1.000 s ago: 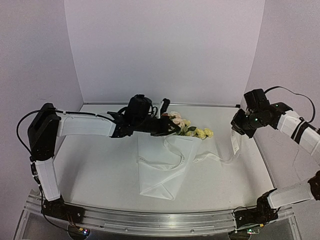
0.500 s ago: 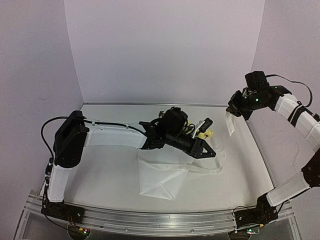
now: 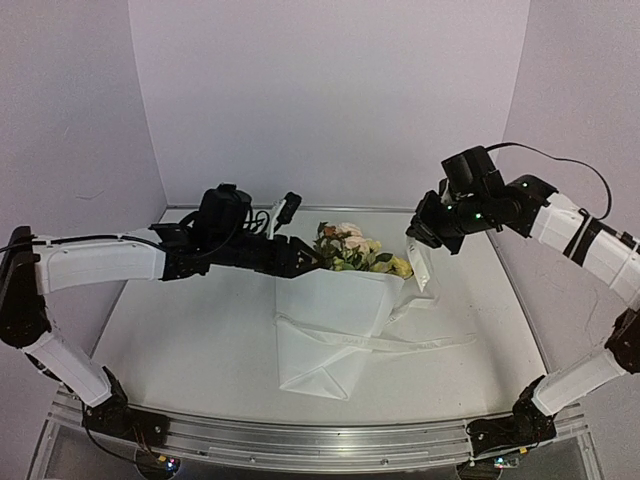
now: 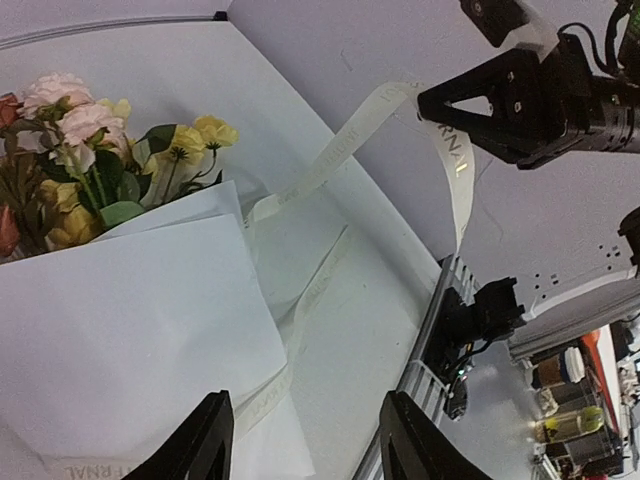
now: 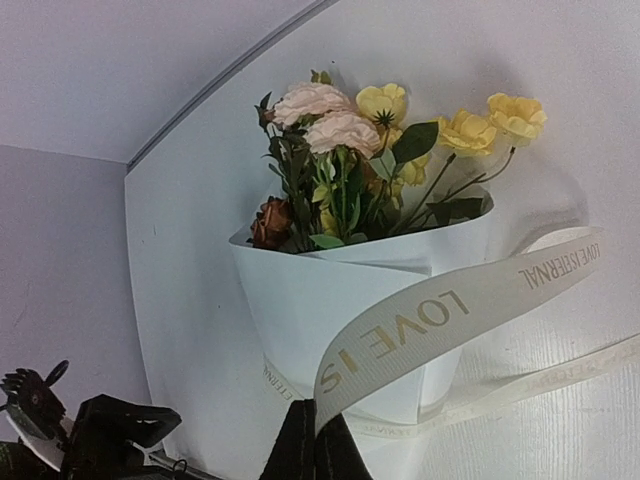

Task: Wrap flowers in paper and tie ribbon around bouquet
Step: Adjust the left side of the ribbon on the folded bouquet, then pass from the right arm to the left

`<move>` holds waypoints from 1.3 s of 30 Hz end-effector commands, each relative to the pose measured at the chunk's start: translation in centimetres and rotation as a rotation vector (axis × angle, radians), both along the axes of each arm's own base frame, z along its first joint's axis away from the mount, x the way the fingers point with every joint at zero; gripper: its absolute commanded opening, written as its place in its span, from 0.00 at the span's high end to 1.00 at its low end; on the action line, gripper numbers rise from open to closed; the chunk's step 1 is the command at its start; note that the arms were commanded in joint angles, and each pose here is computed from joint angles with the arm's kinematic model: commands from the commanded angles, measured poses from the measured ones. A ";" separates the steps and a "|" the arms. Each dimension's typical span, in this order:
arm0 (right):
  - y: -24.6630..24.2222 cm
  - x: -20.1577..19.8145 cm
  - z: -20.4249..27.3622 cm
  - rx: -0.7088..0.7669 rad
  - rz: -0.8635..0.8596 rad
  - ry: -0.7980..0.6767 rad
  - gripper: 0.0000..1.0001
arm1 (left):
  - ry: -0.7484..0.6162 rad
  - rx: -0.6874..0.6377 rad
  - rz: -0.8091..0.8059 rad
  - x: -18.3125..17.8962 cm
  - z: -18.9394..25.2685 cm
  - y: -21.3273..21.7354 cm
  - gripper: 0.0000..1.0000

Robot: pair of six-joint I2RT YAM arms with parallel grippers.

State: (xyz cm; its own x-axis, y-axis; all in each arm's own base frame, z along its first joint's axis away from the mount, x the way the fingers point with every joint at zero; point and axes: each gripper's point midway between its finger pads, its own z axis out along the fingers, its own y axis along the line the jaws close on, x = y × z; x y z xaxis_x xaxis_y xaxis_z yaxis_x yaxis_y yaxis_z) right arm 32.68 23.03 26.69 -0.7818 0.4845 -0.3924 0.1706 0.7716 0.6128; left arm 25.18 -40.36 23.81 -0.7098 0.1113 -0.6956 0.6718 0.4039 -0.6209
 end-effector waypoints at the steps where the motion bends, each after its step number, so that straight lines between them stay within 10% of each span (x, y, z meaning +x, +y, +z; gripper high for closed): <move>1: 2.5 -0.6 1.9 0.025 -0.025 -0.088 1.00 | 0.027 0.285 0.049 -1.2 -6.6 5.0 0.48; 14: 14.5 -6.6 -5.7 0.086 0.048 -0.049 1.00 | 0.174 0.442 0.041 -2.0 -11.7 8.6 0.49; 21: 17.1 -7.1 -7.5 0.163 0.045 -0.071 1.00 | 0.157 0.070 -0.144 -4.7 -3.7 5.4 0.42; 39: 23.7 -7.9 -5.2 0.585 0.196 0.023 1.00 | 0.034 -0.059 -0.367 -8.0 -1.4 4.5 0.32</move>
State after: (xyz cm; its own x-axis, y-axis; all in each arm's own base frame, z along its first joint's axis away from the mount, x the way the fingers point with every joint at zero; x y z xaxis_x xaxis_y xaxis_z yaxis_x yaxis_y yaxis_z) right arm 25.00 44.46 19.75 -0.8544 0.4967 -0.1524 0.1003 0.4454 0.8897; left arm 18.07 -35.41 20.71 -0.7088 0.3143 -0.6316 0.6999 0.2017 -0.6851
